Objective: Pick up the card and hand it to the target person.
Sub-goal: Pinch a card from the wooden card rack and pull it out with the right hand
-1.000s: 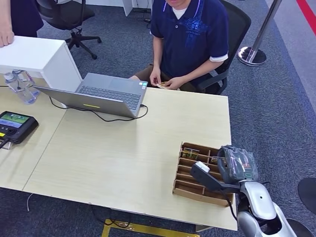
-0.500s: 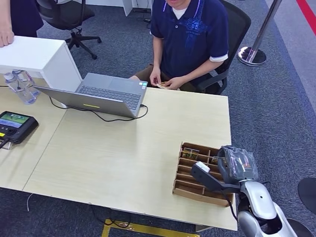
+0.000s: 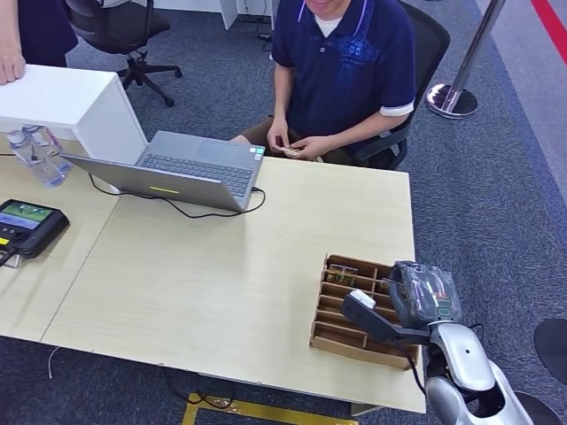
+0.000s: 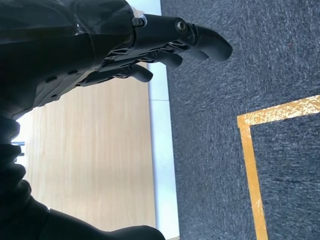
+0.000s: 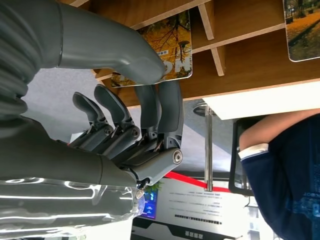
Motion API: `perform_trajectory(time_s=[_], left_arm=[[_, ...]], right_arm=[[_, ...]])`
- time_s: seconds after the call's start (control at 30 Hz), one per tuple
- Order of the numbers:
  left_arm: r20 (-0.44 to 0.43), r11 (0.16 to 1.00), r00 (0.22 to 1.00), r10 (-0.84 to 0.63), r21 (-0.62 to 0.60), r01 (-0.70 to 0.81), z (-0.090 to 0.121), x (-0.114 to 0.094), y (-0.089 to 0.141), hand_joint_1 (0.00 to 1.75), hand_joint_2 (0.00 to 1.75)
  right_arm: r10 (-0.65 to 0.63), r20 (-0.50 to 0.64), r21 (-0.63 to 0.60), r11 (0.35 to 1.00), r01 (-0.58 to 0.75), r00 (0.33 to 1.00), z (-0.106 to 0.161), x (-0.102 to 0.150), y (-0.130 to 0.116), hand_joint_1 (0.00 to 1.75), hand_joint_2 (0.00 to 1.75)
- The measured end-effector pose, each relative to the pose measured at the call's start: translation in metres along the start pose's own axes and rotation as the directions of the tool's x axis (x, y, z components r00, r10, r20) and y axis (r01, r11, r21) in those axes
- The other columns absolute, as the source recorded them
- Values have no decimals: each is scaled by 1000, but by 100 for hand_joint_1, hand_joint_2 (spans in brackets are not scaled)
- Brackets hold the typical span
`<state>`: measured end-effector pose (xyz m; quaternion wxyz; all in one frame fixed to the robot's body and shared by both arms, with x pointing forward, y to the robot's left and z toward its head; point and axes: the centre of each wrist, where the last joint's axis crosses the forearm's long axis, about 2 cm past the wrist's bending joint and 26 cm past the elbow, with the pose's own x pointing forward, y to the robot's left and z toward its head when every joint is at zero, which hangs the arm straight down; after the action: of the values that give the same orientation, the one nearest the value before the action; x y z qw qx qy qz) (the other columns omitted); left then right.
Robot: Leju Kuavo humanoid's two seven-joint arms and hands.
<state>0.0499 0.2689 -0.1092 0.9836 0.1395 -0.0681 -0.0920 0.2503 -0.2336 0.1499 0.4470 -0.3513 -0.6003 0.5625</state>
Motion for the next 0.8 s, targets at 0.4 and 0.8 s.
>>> perform_trajectory(time_s=[0.4, 0.8], left_arm=[[36, 993, 999, 9, -120, -5, -1, -1, 1, 0, 175], [18, 979, 998, 59, -196, -55, -3, -4, 8, 0, 175]], right_arm=[[2, 7, 2, 1000, -2, 1000, -1, 0, 1, 155, 175], [10, 18, -28, 1000, -9, 1000, -5, 2, -4, 155, 175]])
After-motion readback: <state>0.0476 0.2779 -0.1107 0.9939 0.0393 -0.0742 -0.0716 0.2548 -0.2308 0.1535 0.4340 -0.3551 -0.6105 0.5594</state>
